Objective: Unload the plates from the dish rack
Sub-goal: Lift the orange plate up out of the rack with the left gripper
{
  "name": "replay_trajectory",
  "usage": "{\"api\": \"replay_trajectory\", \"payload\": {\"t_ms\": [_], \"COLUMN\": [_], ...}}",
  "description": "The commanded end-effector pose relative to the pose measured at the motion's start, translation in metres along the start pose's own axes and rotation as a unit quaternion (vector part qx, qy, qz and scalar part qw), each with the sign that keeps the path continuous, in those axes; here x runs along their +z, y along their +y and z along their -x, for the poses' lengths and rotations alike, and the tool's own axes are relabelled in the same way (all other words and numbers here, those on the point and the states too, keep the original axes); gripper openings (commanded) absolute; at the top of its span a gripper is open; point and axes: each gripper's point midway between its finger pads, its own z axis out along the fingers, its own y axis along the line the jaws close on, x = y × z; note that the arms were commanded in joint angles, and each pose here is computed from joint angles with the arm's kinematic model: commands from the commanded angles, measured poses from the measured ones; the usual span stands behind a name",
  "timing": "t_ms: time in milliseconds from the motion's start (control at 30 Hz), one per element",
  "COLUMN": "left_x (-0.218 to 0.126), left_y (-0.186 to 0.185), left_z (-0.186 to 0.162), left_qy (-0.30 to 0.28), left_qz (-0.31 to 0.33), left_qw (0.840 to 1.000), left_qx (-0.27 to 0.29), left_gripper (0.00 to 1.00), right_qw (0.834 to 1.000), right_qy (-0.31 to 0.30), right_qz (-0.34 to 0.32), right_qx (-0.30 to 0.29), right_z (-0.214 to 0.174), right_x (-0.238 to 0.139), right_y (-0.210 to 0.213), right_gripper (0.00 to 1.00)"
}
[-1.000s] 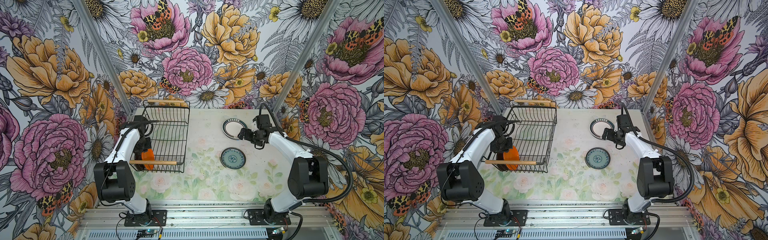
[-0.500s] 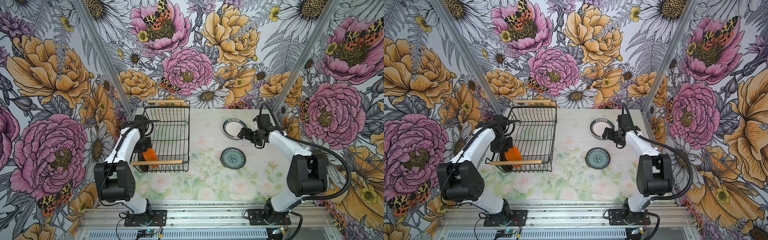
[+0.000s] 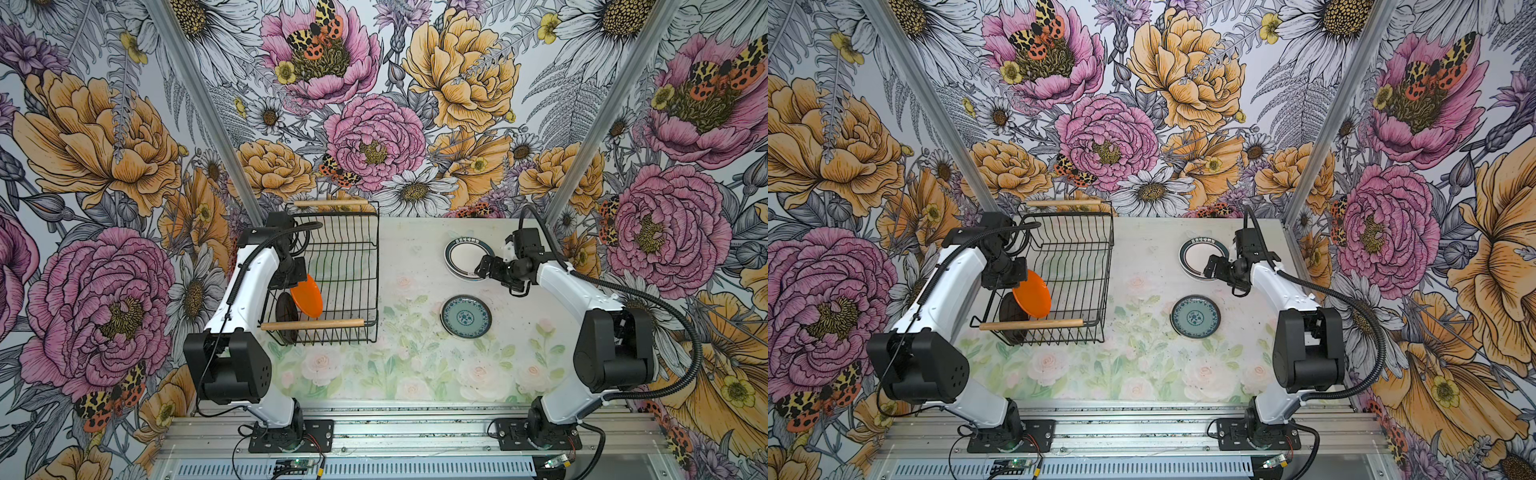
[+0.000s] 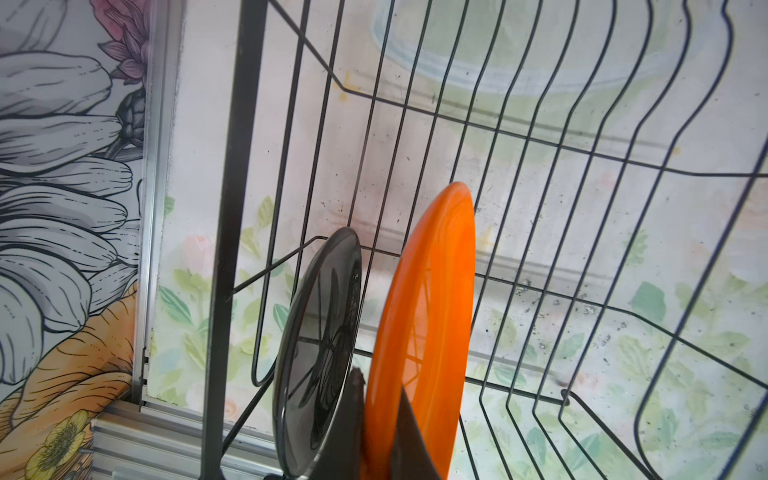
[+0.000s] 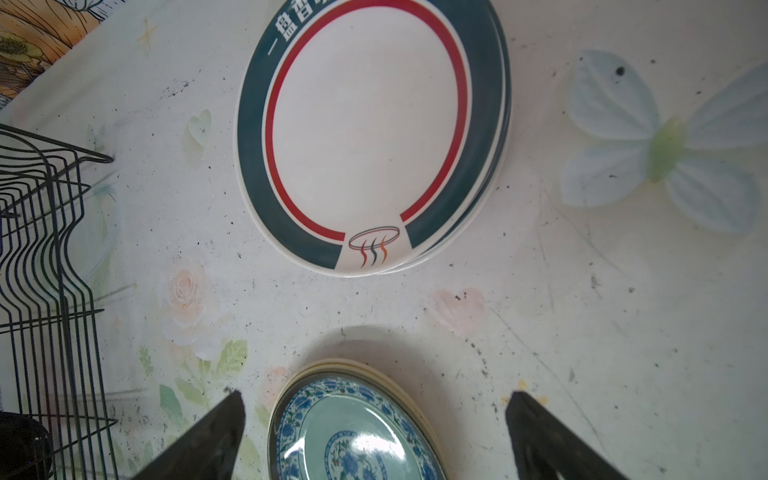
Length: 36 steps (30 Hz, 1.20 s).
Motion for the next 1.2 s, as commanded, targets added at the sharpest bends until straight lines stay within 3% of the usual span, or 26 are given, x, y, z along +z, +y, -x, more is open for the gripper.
{"api": "replay_trajectory", "payload": {"t_ms": [0, 100, 233, 400, 533, 667, 933, 1000, 1167], "left_x": [-0.043, -0.074, -0.11, -0.141, -0.143, -0.127, -0.105, -0.105, -0.09], "left_y": [0.007, 0.015, 0.019, -0.014, -0.028, -0.03, -0.04, -0.043, -0.057], "left_z": [0.02, 0.043, 0.077, 0.115, 0.131, 0.127, 0.098, 0.095, 0.09], "left_qy": [-0.06, -0.121, -0.224, -0.37, -0.453, -0.475, -0.502, -0.497, -0.454], "left_qz": [0.02, 0.06, 0.112, 0.057, 0.005, -0.069, -0.241, -0.266, -0.318], "left_qw": [0.998, 0.991, 0.968, 0.925, 0.883, 0.852, 0.746, 0.731, 0.715], "left_qx": [0.013, 0.009, -0.029, -0.069, -0.122, -0.211, -0.366, -0.384, -0.426], "left_gripper": [0.0, 0.0, 0.0, 0.0, 0.0, 0.0, 0.0, 0.0, 0.0], "right_qw": [1.0, 0.999, 0.999, 0.997, 0.996, 0.996, 0.996, 0.996, 0.995], "right_qy": [-0.022, -0.026, -0.041, -0.066, -0.078, -0.083, -0.088, -0.088, -0.09], "right_qz": [0.011, 0.011, 0.007, 0.012, 0.016, 0.011, 0.024, 0.028, 0.036], "right_qx": [-0.012, -0.016, -0.023, -0.032, -0.035, -0.034, -0.02, -0.019, -0.017], "right_z": [0.012, 0.012, 0.013, 0.014, 0.009, 0.001, -0.018, -0.022, -0.03], "right_x": [-0.012, -0.015, -0.022, -0.036, -0.043, -0.047, -0.046, -0.047, -0.05], "right_y": [0.006, 0.007, 0.007, 0.009, 0.01, 0.006, 0.002, 0.002, 0.003], "right_gripper": [1.0, 0.99, 1.0, 1.0, 1.0, 0.99, 0.99, 1.0, 0.99]}}
